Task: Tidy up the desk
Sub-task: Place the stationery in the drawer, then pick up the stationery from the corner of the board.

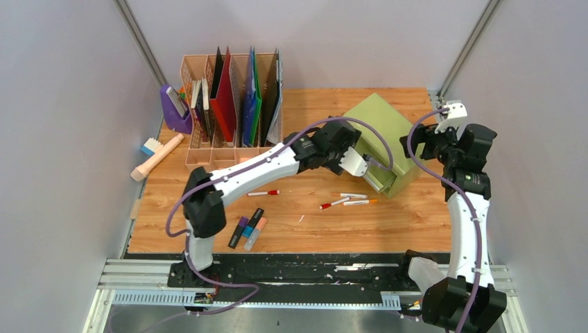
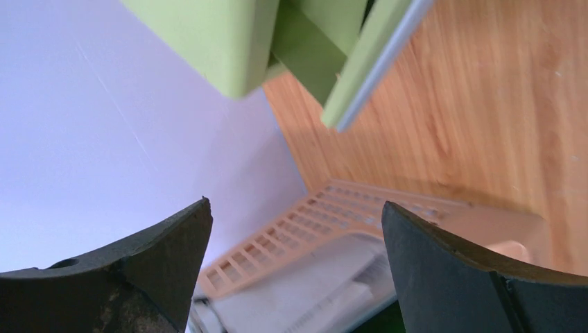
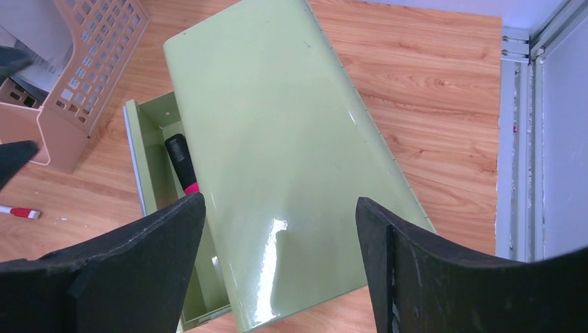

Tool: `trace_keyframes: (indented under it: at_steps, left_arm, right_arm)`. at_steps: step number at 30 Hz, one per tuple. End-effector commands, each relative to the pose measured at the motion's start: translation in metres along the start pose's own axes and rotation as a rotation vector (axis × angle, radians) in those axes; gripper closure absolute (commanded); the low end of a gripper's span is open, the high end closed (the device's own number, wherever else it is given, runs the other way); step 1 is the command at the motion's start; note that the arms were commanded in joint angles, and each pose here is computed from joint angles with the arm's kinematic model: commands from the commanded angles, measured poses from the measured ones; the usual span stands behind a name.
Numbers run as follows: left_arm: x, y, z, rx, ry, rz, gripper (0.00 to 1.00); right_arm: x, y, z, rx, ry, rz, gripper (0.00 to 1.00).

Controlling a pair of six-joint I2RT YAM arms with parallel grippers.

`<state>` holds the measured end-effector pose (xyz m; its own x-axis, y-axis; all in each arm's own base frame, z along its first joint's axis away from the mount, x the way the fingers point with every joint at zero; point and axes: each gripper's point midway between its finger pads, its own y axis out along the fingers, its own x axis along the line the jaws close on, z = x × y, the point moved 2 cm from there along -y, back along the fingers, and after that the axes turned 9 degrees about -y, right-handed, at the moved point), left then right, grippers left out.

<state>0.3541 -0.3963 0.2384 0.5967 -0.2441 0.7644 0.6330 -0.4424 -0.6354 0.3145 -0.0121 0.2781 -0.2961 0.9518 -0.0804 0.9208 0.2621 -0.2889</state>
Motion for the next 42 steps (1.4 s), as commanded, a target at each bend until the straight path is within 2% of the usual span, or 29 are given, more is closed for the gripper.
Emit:
trace_keyframes:
  at_steps: [1,7,12,21,33,42]
  left_arm:
    - [-0.005,-0.053,0.024,0.015,-0.188,-0.039,0.0]
    - [-0.098,-0.101,0.061,0.073,-0.474,0.294,0.0]
    - [-0.18,-0.126,0.095,0.157,-0.57,0.539,0.0]
    - [-0.269,-0.16,0.149,0.323,-0.669,0.754,0.02]
    - [-0.321,-0.131,0.169,0.426,-0.722,0.791,0.0]
    - [-0.336,-0.117,0.18,0.498,-0.731,0.773,0.0]
  right_arm:
    - [0.005,-0.001,-0.004,-0.024,0.002,-0.035,0.19]
    - [0.008,0.0,-0.003,-0.024,0.001,-0.053,0.19]
    - [0.009,0.003,0.001,-0.013,0.011,-0.076,0.19]
    - [0.013,0.008,0.006,-0.002,0.024,-0.11,0.19]
    - [0.015,0.011,0.011,0.009,0.032,-0.129,0.19]
    - [0.015,0.012,0.012,0.014,0.035,-0.136,0.19]
